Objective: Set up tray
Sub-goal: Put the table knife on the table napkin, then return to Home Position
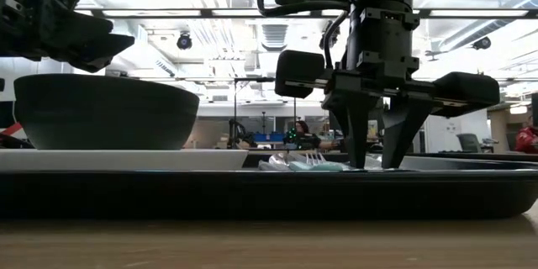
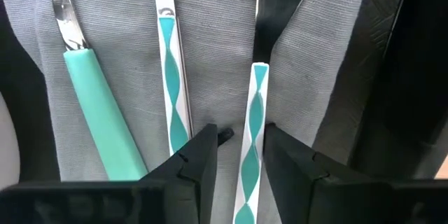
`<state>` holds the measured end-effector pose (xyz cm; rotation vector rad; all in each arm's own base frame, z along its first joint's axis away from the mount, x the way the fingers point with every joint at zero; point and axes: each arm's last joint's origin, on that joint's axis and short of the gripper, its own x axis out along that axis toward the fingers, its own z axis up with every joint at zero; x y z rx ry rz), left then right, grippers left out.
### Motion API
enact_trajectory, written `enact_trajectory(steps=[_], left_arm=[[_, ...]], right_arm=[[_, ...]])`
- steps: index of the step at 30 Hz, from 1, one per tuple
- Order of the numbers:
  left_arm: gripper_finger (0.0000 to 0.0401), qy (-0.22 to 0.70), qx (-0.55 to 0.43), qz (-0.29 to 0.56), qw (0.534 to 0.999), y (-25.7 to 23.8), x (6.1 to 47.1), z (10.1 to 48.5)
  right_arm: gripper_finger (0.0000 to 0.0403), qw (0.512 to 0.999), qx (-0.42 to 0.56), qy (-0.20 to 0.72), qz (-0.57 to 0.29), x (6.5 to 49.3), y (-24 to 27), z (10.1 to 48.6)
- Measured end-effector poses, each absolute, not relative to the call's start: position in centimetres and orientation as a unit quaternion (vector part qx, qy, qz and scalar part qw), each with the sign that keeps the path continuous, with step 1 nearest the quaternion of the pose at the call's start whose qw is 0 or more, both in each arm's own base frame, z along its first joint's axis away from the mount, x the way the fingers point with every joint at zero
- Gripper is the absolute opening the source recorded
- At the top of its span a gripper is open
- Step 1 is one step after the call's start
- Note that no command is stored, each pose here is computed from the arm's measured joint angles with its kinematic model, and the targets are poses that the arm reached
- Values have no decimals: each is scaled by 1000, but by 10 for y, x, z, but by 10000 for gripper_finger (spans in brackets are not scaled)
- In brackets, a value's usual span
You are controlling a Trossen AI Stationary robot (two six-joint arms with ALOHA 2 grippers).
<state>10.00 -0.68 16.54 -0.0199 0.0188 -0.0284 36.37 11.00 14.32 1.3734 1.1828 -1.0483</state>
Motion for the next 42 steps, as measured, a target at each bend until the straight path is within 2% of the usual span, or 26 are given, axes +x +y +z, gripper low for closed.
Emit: enact_trajectory(steps=[10, 18, 23, 30, 42], left_arm=[[198, 9, -10, -14, 1000, -7, 100, 165], [198, 9, -10, -14, 1000, -7, 100, 165], [198, 9, -10, -14, 1000, -7, 100, 166], [198, 9, -10, -14, 1000, -7, 100, 165], [198, 9, -10, -14, 1000, -7, 100, 166]], right_arm=[[89, 505, 568, 490, -427, 363, 110, 148], [75, 525, 572, 470, -421, 358, 107, 170], [74, 556, 562, 444, -422, 353, 104, 187], [84, 653, 482, 452, -371, 353, 100, 198], [76, 688, 454, 454, -338, 357, 101, 199]])
